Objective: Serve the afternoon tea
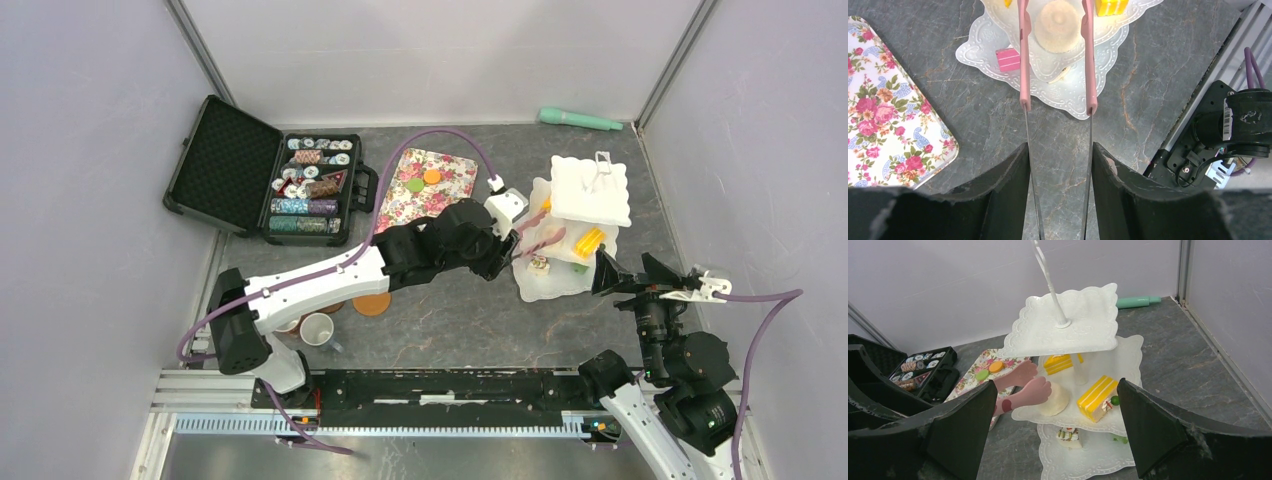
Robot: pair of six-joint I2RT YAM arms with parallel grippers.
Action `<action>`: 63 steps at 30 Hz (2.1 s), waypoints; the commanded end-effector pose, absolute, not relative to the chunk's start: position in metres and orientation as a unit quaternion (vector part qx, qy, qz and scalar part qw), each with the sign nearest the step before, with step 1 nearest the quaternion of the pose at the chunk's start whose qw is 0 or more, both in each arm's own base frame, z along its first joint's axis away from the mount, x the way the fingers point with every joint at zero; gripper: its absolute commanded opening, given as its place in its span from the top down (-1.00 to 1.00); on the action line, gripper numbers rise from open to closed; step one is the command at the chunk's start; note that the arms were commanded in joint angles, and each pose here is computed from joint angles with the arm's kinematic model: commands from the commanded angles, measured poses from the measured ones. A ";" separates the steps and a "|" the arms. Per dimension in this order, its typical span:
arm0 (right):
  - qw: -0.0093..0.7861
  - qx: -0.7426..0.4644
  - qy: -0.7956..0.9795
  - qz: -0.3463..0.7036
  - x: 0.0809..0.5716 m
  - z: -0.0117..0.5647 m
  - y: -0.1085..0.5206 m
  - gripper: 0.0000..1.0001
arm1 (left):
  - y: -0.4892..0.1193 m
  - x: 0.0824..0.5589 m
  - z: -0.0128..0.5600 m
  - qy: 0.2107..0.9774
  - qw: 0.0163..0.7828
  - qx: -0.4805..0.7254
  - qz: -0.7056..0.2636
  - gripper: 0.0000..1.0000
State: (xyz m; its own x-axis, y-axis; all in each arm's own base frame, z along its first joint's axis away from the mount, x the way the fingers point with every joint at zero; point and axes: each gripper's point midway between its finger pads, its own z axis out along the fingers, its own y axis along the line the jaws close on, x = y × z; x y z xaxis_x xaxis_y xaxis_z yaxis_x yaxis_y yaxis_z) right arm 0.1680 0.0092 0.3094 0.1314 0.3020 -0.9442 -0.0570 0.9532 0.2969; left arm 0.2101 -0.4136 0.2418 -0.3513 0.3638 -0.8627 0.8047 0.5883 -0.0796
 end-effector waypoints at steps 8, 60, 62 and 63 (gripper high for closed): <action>0.769 0.108 0.616 0.133 0.153 0.327 -0.001 -0.96 | -0.356 0.204 0.285 0.748 0.502 0.367 -0.233 -0.04; 0.771 0.110 0.615 0.124 0.150 0.334 -0.006 -0.96 | -0.273 0.451 0.134 0.919 0.377 0.086 -0.072 -0.01; 0.770 0.110 0.616 0.124 0.150 0.334 -0.005 -0.96 | -0.273 0.450 0.133 0.920 0.375 0.086 -0.072 -0.02; 0.770 0.109 0.616 0.124 0.151 0.334 -0.005 -0.96 | -0.274 0.448 0.133 0.920 0.374 0.086 -0.073 -0.02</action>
State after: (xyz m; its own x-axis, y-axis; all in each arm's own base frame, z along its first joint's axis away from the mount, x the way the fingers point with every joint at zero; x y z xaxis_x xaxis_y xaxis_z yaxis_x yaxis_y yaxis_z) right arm 0.1617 0.0036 0.3204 0.1538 0.3049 -0.9399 -0.0521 0.9524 0.3004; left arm 0.4424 -0.2595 0.1176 -0.7246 0.1506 -0.6725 0.2178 0.9759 -0.0161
